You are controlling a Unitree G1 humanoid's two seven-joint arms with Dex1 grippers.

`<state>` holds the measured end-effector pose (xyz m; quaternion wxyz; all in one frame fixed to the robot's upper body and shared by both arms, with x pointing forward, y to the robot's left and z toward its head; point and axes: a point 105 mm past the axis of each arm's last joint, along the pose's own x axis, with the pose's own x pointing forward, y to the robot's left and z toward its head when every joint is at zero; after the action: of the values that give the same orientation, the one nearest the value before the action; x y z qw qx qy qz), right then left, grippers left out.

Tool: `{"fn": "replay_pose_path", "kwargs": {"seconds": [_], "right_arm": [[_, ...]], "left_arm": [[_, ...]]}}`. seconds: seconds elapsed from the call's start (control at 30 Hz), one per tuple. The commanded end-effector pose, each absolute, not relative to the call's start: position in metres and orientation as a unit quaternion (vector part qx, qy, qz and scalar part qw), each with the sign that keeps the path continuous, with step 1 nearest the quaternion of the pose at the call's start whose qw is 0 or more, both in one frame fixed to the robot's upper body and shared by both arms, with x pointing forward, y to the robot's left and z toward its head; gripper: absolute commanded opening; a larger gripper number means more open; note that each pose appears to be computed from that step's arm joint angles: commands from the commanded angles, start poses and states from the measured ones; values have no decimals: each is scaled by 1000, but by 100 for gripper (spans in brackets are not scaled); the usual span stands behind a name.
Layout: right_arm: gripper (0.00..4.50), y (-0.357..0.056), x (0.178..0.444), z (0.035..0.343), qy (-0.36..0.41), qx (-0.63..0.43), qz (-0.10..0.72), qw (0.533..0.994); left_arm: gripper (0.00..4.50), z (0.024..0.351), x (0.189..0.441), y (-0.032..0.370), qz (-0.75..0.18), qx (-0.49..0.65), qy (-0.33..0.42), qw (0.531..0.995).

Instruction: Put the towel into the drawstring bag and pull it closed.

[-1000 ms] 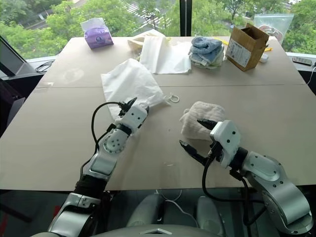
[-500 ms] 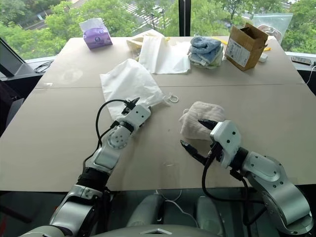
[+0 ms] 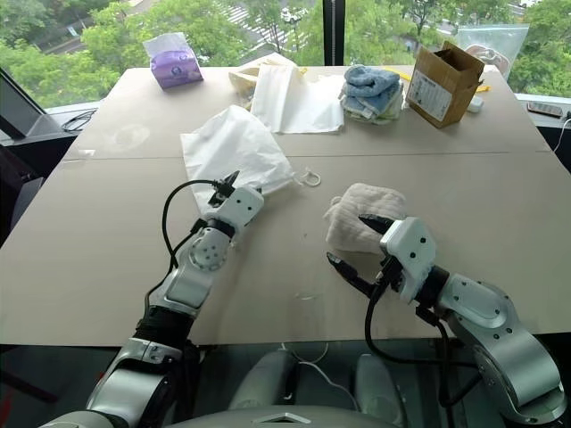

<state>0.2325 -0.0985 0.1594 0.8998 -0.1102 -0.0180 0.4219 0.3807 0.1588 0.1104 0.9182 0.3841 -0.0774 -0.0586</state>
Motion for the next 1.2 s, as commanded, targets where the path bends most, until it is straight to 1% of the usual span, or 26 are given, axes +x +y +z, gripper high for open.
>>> {"fn": "replay_pose_path", "kwargs": {"seconds": [0.03, 0.3, 0.57, 0.77, 0.9, 0.93, 0.97, 1.0, 1.07, 1.1, 1.2], "right_arm": [[450, -96, 229, 172, -49, -118, 424, 897], [450, -95, 229, 171, -49, -117, 426, 896], [450, -93, 230, 171, -51, -116, 427, 895], [450, -92, 230, 171, -53, -116, 426, 896], [450, -93, 231, 171, -55, -117, 425, 896], [450, -93, 232, 171, -56, -117, 425, 896], [450, -92, 232, 171, -57, -118, 426, 895], [450, -92, 232, 172, -57, -117, 425, 896], [450, -91, 233, 172, -59, -117, 425, 896], [450, -91, 233, 172, -59, -116, 425, 896], [450, -91, 233, 172, -60, -116, 424, 896]], "left_arm": [[278, 127, 377, 171, -21, 384, -97, 918], [278, 127, 366, 196, 36, 390, -82, 917], [278, 125, 374, 219, 50, 405, -61, 911], [278, 115, 381, 231, 26, 424, -38, 905], [278, 119, 387, 228, -2, 429, -45, 902], [221, 124, 389, 225, -14, 428, -52, 902], [192, 126, 390, 222, -23, 428, -57, 902], [147, 129, 391, 220, -33, 429, -61, 901], [36, 137, 391, 213, -55, 432, -66, 898], [4, 140, 392, 211, -67, 434, -62, 896], [4, 148, 393, 207, -93, 428, -53, 897]]}}
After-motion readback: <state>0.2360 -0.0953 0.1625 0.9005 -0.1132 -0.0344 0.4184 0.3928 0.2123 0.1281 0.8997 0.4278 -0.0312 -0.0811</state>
